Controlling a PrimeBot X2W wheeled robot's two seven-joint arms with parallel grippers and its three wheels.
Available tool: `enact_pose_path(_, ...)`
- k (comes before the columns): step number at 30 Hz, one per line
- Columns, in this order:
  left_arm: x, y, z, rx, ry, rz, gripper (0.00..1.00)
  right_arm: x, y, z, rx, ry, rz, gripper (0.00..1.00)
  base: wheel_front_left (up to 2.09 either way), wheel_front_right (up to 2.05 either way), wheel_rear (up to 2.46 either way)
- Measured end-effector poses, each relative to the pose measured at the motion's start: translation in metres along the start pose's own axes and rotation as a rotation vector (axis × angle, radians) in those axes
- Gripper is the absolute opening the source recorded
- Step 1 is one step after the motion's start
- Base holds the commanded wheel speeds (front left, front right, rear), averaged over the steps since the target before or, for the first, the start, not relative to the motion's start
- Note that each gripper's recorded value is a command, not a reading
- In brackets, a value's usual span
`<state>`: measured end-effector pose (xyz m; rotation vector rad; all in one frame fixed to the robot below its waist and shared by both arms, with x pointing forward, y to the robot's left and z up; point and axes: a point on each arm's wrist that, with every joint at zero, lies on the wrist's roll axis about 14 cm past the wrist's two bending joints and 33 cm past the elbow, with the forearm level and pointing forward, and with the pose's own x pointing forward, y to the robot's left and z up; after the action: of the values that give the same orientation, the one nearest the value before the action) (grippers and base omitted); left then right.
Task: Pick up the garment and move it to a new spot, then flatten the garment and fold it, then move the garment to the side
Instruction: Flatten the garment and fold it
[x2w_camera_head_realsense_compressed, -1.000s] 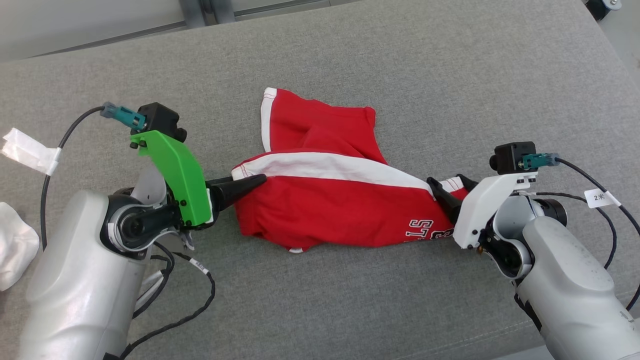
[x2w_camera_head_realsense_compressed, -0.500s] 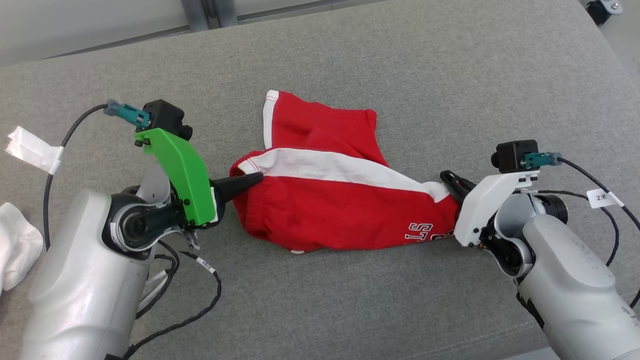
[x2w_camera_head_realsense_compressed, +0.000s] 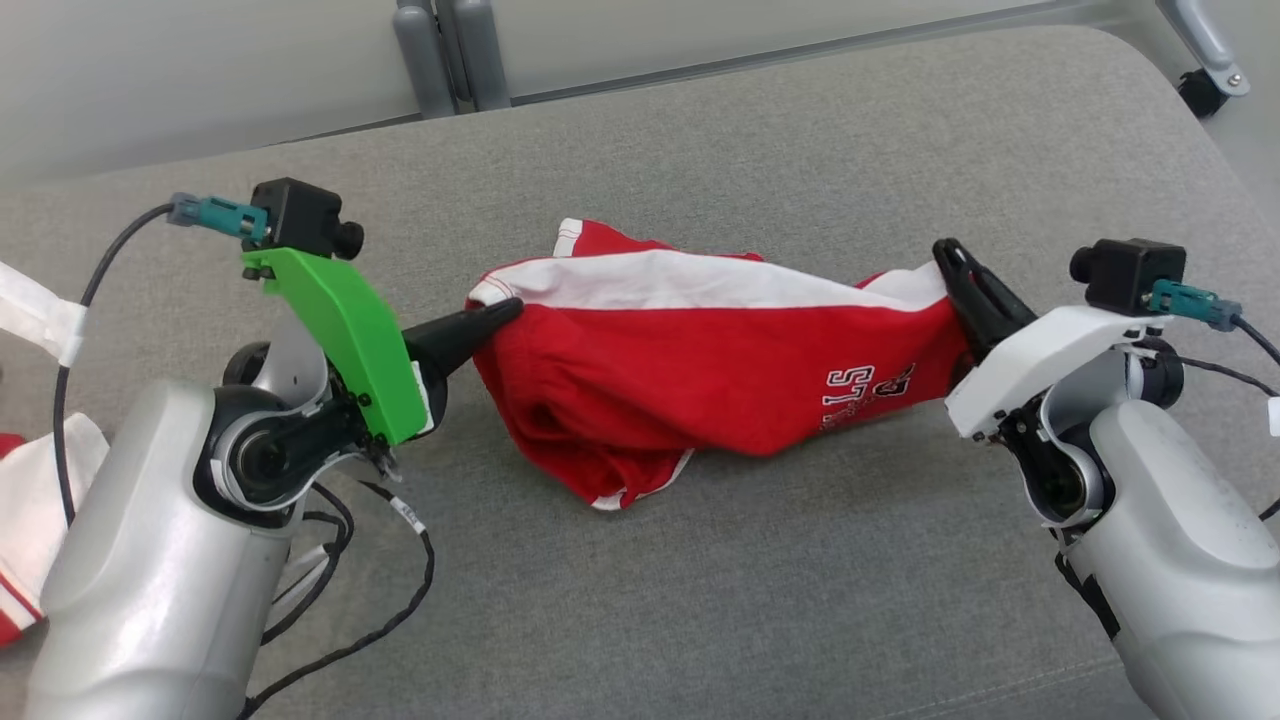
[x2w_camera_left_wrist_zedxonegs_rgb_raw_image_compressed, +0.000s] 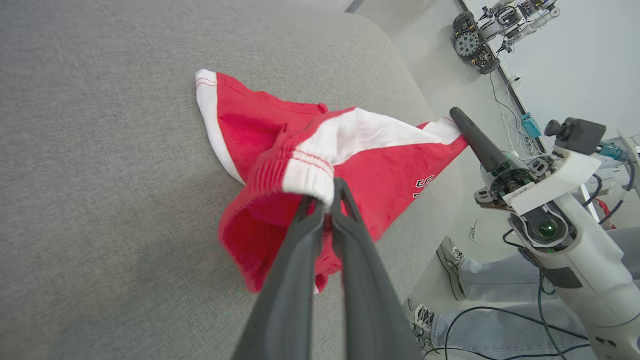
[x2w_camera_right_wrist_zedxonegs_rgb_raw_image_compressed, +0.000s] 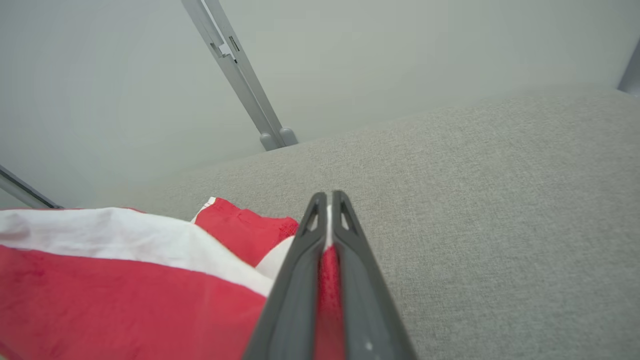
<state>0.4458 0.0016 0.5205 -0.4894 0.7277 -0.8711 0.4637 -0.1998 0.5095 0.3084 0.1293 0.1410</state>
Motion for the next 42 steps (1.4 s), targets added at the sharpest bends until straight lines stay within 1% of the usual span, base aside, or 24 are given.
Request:
enact_pose_path(4, -0.010, 0.001, 0.023, 0.073, -0.081, 0.027, 0.00, 0.009, 0.017, 0.024, 0.003, -0.092, 0.051, 0.00, 0.00, 0.00, 0.00)
enact_pose_path(8, -0.015, 0.009, 0.070, 0.174, -0.197, 0.076, 0.00, 0.036, 0.036, 0.064, -0.018, -0.198, 0.116, 0.00, 0.00, 0.00, 0.00)
enact_pose_path(13, -0.007, 0.028, 0.122, 0.271, -0.275, 0.138, 0.00, 0.084, 0.060, 0.107, -0.052, -0.268, 0.197, 0.00, 0.00, 0.00, 0.00)
enact_pose_path(17, 0.003, 0.045, 0.169, 0.348, -0.341, 0.191, 0.00, 0.125, 0.071, 0.137, -0.082, -0.307, 0.233, 0.00, 0.00, 0.00, 0.00)
enact_pose_path(24, 0.020, 0.071, 0.232, 0.432, -0.433, 0.245, 0.00, 0.183, 0.084, 0.195, -0.110, -0.443, 0.268, 0.00, 0.00, 0.00, 0.00)
enact_pose_path(28, 0.025, 0.077, 0.256, 0.439, -0.497, 0.239, 0.00, 0.200, 0.092, 0.221, -0.105, -0.532, 0.286, 0.00, 0.00, 0.00, 0.00)
enact_pose_path(32, 0.027, 0.076, 0.264, 0.436, -0.532, 0.225, 0.00, 0.209, 0.097, 0.235, -0.098, -0.584, 0.296, 0.00, 0.00, 0.00, 0.00)
enact_pose_path(36, 0.023, 0.067, 0.261, 0.425, -0.528, 0.203, 0.00, 0.206, 0.103, 0.235, -0.106, -0.572, 0.306, 0.00, 0.00, 0.00, 0.00)
enact_pose_path(38, 0.024, 0.068, 0.247, 0.445, -0.483, 0.212, 0.00, 0.203, 0.103, 0.226, -0.114, -0.547, 0.307, 0.00, 0.00, 0.00, 0.00)
enact_pose_path(42, 0.030, 0.075, 0.193, 0.432, -0.353, 0.200, 0.00, 0.192, 0.090, 0.187, -0.120, -0.448, 0.295, 0.00, 0.00, 0.00, 0.00)
